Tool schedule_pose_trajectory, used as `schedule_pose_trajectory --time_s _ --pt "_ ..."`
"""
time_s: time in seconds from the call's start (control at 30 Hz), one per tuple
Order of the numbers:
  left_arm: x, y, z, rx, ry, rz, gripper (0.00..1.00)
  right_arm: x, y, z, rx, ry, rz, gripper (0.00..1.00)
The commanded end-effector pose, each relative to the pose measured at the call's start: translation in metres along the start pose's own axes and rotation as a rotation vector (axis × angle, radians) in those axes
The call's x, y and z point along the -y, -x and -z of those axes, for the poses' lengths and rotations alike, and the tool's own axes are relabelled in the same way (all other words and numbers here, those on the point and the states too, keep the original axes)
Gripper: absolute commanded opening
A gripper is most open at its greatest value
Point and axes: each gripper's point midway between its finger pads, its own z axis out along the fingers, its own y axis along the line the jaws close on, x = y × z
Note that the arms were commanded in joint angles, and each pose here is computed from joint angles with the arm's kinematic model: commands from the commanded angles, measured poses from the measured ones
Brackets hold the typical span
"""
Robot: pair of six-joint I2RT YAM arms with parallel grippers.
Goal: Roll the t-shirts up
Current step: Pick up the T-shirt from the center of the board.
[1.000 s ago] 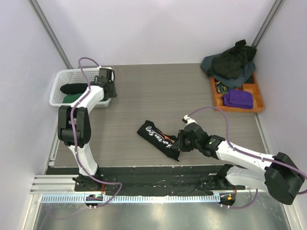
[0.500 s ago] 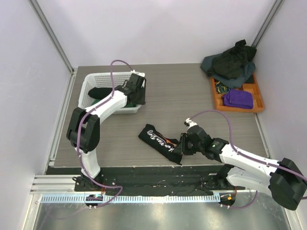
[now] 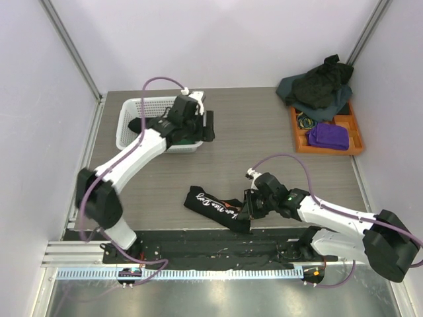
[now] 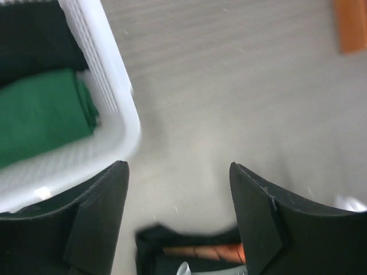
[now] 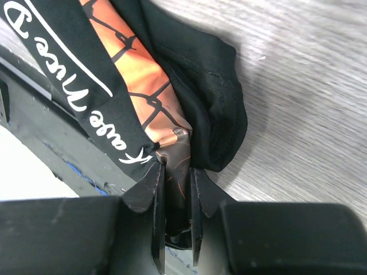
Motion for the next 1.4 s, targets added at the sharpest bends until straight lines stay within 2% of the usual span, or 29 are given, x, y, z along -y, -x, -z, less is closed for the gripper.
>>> schedule_pose_trajectory --time_s 0.0,0.03,0.07,0.1,0.13,0.2,0.23,0.33,0.47,0.57,0.8,0.97,1.1,1.13,1.2,1.37 --pt "0.016 -0.007 0.081 0.060 -0.111 0.044 0.80 -0.011 0.001 0.003 -0.045 0.041 0.065 0.01" --pt "0.004 -0.036 0.076 0.011 -0.081 0.065 0.87 -0.009 0.001 0.001 -0.049 0.029 0.070 0.01" --pt "0.001 -0.035 0.094 0.056 -0.083 0.091 1.00 -0.009 0.007 0.000 -0.037 0.017 0.077 0.01" --pt "-0.003 -0.041 0.097 0.071 -0.077 0.110 1.00 -0.008 0.009 -0.001 -0.035 0.005 0.080 0.01" --pt "-0.013 -0.069 0.092 0.031 -0.059 0.125 1.00 -0.004 0.009 -0.005 -0.045 -0.017 0.080 0.01" --pt "-0.024 -0.074 0.100 0.096 -0.033 0.174 1.00 -0.001 0.022 -0.007 -0.021 -0.062 0.101 0.01" --pt "-0.033 -0.098 0.092 0.064 -0.014 0.185 1.00 -0.001 0.028 -0.010 -0.022 -0.082 0.108 0.01" --pt "-0.037 -0.116 0.085 0.060 -0.032 0.223 1.00 -0.002 0.045 -0.015 -0.012 -0.118 0.152 0.01" --pt "-0.054 -0.158 0.068 -0.024 0.020 0.263 1.00 0.001 0.054 -0.028 -0.041 -0.159 0.181 0.01" --pt "-0.067 -0.178 0.066 -0.054 0.056 0.301 1.00 0.003 0.061 -0.032 -0.045 -0.185 0.200 0.01" --pt "-0.088 -0.198 0.074 -0.035 0.097 0.399 1.00 0.006 0.066 -0.039 -0.051 -0.205 0.218 0.01" --pt "-0.078 -0.218 0.065 -0.103 -0.015 0.482 0.91 0.006 0.067 -0.040 -0.050 -0.204 0.221 0.01" --pt "-0.074 -0.227 0.059 -0.123 -0.043 0.512 0.83 0.005 0.067 -0.042 -0.053 -0.202 0.222 0.01" --pt "-0.073 -0.227 0.058 -0.128 -0.051 0.514 0.77 0.005 0.068 -0.042 -0.051 -0.200 0.223 0.01" --pt "-0.068 -0.229 0.056 -0.146 -0.078 0.514 0.72 0.005 0.068 -0.042 -0.052 -0.200 0.224 0.01" --pt "-0.065 -0.237 0.050 -0.163 -0.104 0.521 0.46 0.004 0.071 -0.044 -0.050 -0.203 0.222 0.01"
